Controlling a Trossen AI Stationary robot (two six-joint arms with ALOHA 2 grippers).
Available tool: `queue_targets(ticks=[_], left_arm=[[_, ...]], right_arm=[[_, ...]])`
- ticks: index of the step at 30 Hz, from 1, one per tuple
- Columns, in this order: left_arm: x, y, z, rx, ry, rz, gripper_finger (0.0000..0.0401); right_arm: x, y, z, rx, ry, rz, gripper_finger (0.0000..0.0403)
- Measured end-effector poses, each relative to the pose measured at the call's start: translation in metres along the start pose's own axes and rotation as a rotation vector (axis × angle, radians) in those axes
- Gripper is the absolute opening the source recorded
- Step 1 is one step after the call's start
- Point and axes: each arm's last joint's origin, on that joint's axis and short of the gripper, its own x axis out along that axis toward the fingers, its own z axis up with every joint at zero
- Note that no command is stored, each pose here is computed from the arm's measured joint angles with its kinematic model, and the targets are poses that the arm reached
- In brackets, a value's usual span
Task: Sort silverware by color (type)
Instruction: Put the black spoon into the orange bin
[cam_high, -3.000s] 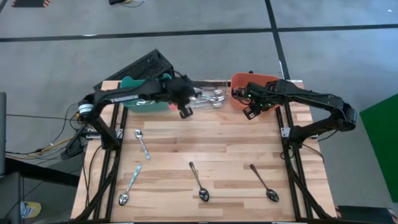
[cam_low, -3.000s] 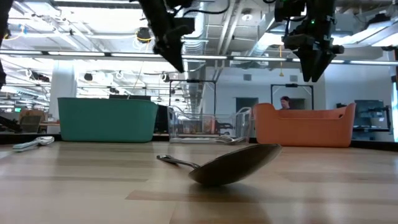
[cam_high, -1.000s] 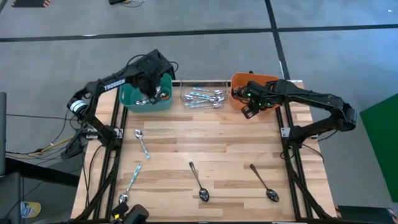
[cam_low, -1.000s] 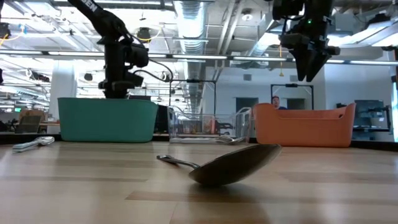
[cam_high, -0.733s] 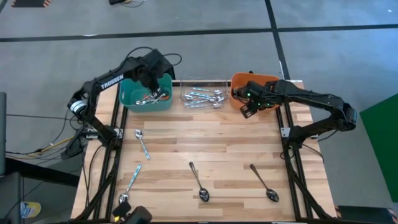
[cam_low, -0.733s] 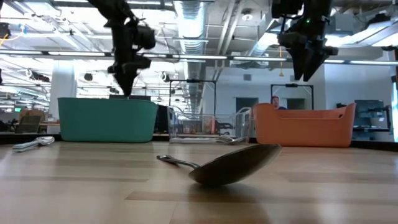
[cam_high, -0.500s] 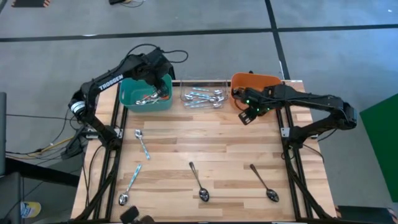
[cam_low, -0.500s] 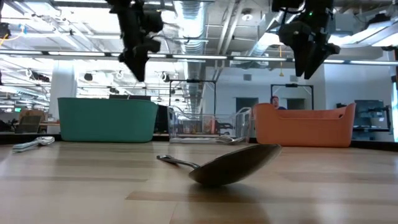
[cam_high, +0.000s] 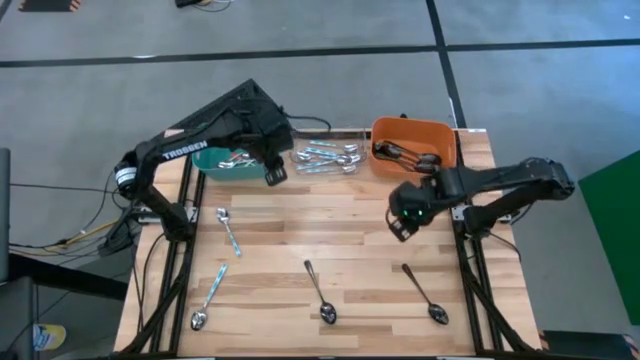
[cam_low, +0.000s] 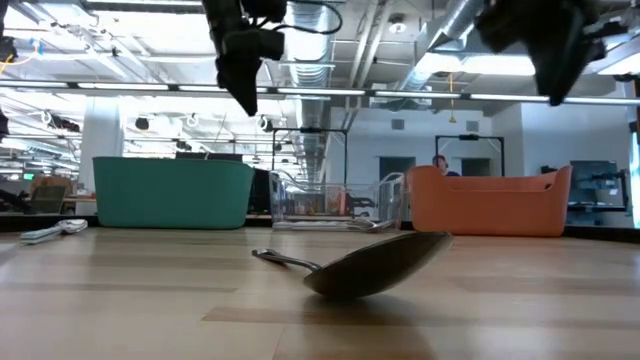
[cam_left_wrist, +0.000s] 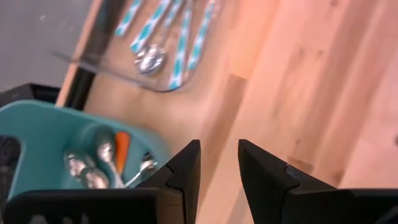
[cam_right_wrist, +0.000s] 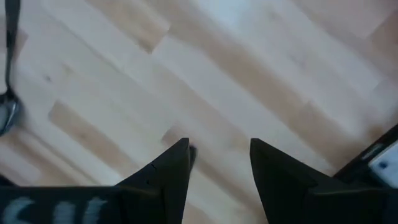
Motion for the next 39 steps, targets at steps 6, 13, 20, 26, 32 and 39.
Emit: queue_targets(ticks=[6, 13, 20, 26, 32, 39], left_arm=[[-0.001, -0.021, 0.001, 0.062, -0.005, -0.024, 0.0096], [-0.001, -0.025, 0.001, 0.079, -0.004, 0.002, 0.0096], [-0.001, -0.025, 0.001, 0.08, -0.004, 0.004, 0.0096], [-0.001, -0.025, 0.001, 0.08, -0.004, 0.004, 0.0096], [-0.001, -0.025, 0.001, 0.081, -0.004, 0.003, 0.0096], [-0.001, -0.025, 0.001, 0.081, -0.003, 0.003, 0.0096]], right_arm=[[-0.001, 0.016, -0.034, 0.004, 0.035, -0.001, 0.0189], [0.005, 0.031, -0.071, 0.056, 0.074, -0.066, 0.0189], [0.029, 0.057, -0.105, -0.05, 0.152, -0.124, 0.0189], [0.055, 0.078, -0.127, -0.118, 0.219, -0.157, 0.0189], [0.077, 0.094, -0.142, -0.107, 0.225, -0.122, 0.0189], [0.103, 0.077, -0.153, 0.029, 0.28, -0.178, 0.0189]])
